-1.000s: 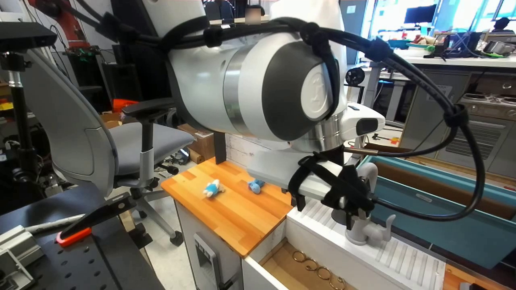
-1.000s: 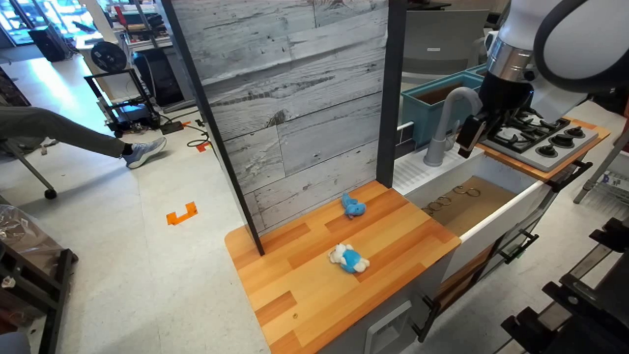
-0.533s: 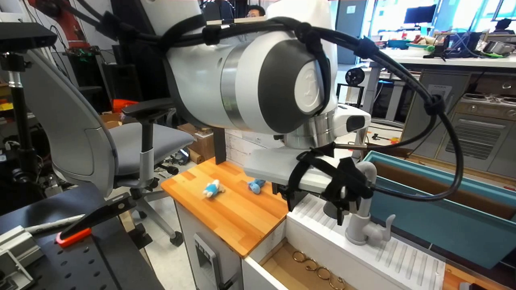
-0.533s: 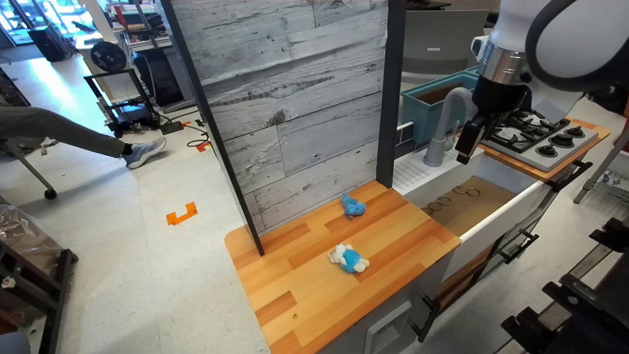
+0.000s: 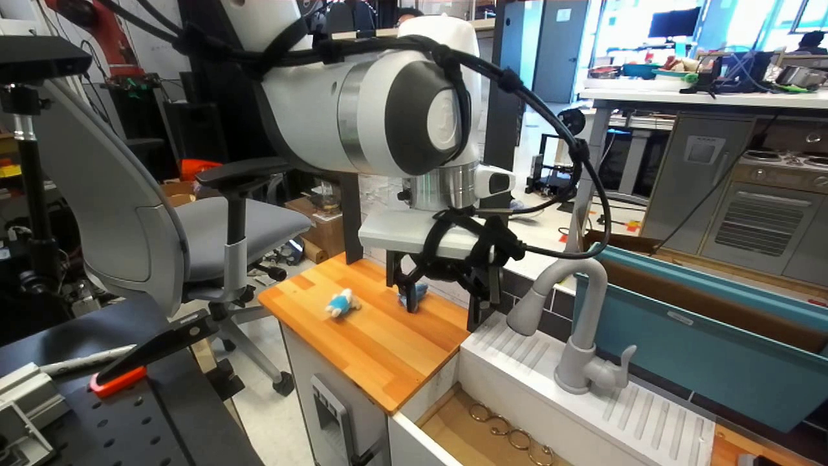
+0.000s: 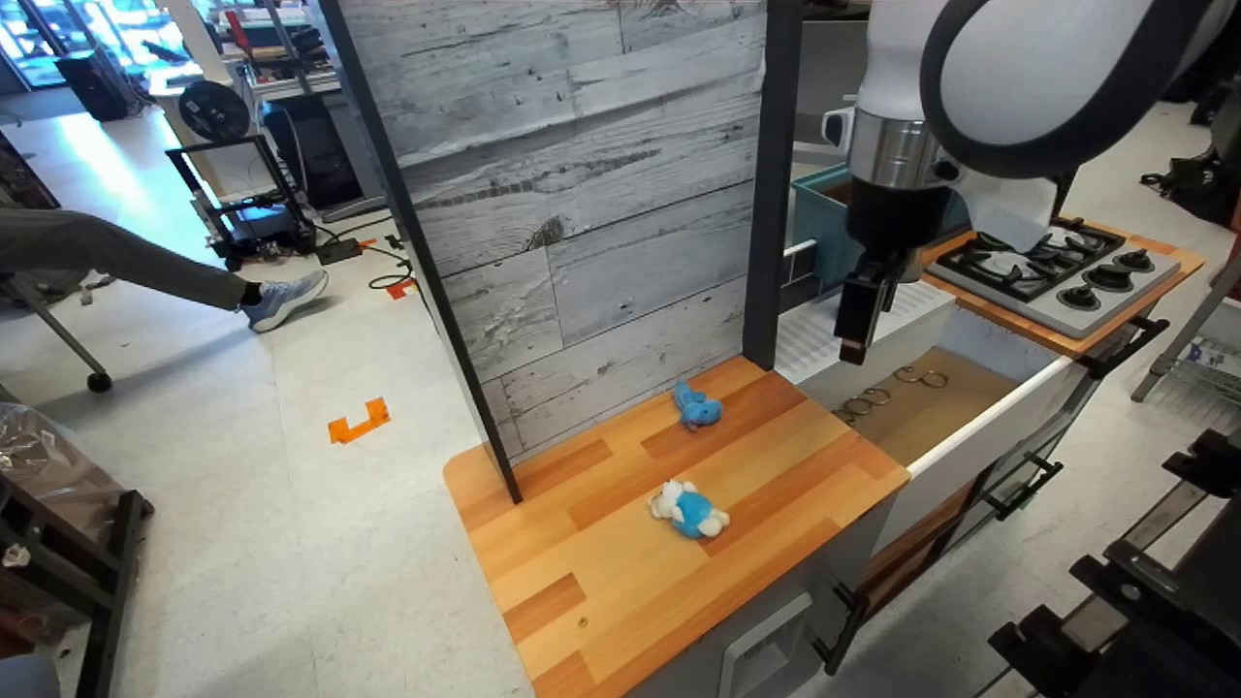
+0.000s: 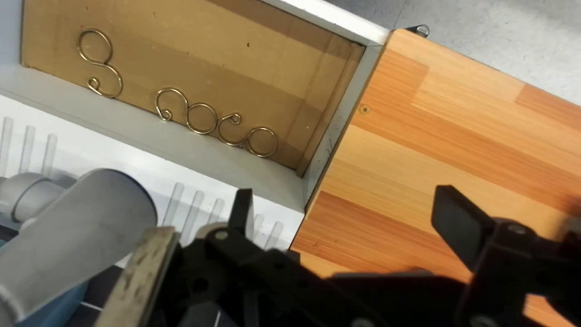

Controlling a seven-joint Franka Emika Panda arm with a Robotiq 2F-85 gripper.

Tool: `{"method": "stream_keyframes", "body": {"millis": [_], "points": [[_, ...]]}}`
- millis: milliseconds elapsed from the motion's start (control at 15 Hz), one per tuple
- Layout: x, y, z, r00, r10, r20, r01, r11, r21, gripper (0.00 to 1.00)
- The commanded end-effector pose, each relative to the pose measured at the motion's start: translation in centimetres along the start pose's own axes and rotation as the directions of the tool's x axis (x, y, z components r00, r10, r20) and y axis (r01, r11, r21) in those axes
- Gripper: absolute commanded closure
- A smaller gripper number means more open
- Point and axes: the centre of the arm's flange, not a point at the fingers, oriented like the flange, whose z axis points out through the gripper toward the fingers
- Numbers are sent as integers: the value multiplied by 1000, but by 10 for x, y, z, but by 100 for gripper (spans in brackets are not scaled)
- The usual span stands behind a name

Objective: Push the grey faucet to the left

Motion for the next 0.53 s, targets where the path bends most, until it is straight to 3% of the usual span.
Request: {"method": "stream_keyframes", "body": {"millis": [0, 467], "points": [[6, 6, 2, 994, -82, 66, 82, 997, 12, 0], [-52, 19, -21, 929, -189, 318, 149, 978, 145, 0]]}}
